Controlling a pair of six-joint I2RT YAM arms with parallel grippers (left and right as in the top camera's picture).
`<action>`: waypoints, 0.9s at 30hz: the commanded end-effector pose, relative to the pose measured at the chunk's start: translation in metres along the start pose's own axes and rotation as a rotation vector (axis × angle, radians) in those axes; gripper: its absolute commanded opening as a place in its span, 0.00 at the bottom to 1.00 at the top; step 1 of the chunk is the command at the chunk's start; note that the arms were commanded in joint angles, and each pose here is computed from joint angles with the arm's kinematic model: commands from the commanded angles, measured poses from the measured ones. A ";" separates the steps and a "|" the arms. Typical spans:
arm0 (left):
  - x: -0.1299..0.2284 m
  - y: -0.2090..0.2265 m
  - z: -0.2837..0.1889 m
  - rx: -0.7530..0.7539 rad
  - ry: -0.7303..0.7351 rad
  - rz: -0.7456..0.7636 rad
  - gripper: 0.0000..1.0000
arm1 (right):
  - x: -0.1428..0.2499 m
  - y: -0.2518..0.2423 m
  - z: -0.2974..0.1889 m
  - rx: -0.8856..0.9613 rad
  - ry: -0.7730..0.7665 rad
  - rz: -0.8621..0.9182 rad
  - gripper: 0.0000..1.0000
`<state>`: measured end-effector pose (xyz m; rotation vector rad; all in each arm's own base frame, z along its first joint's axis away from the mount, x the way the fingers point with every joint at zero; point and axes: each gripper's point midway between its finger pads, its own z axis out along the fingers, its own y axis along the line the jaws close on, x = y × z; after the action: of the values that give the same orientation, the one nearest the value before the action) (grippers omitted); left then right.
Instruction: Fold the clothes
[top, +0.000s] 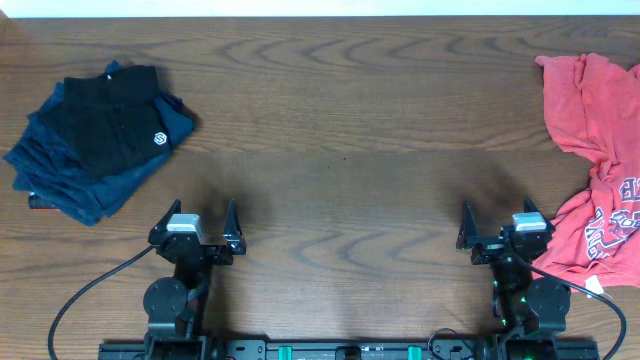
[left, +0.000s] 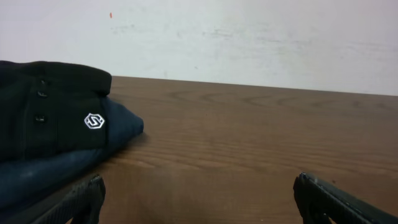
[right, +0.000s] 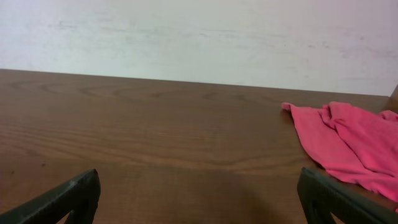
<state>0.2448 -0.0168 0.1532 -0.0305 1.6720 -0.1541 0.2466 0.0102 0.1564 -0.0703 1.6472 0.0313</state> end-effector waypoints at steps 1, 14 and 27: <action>0.016 0.000 0.001 0.007 0.053 0.006 0.98 | 0.002 -0.002 0.000 0.009 0.006 -0.010 0.99; 0.016 0.000 0.001 0.007 0.054 -0.006 0.98 | 0.002 -0.001 0.000 0.005 0.006 0.077 0.99; 0.017 0.000 0.001 0.006 0.058 -0.044 0.98 | 0.007 -0.003 0.001 0.015 0.032 0.078 0.99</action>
<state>0.2448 -0.0168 0.1532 -0.0557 1.6721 -0.1769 0.2468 0.0101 0.1556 -0.0189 1.6525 0.0782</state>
